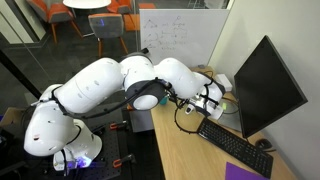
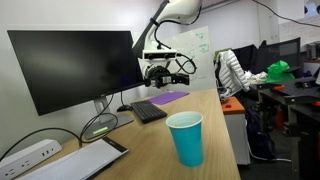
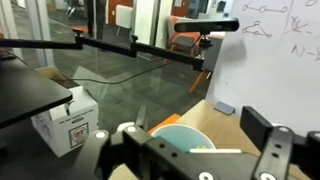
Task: Take the marker and put it in the cup
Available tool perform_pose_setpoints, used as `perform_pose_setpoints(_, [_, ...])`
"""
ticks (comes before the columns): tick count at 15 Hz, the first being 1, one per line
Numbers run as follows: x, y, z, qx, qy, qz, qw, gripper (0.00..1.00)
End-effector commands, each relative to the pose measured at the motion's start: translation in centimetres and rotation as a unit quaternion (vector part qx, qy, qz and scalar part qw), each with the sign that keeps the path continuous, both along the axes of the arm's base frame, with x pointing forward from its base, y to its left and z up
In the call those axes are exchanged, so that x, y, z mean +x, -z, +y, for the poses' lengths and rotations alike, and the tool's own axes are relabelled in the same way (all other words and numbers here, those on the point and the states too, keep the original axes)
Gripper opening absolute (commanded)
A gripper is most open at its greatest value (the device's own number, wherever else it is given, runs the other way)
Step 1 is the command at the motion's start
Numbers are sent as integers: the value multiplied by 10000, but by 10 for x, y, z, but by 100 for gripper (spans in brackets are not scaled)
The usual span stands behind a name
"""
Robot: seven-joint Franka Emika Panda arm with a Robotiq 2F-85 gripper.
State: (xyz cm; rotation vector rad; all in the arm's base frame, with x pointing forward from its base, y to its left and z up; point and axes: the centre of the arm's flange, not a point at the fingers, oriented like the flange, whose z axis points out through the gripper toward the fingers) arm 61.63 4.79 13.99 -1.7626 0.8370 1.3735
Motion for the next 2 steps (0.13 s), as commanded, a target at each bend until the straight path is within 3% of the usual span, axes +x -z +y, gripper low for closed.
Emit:
perform_pose_setpoints(1, [-21, -22, -6, -163, -248, 108, 9995, 100])
perform_pose_setpoints(2, [-24, -25, -10, -270, -249, 139, 9992, 100])
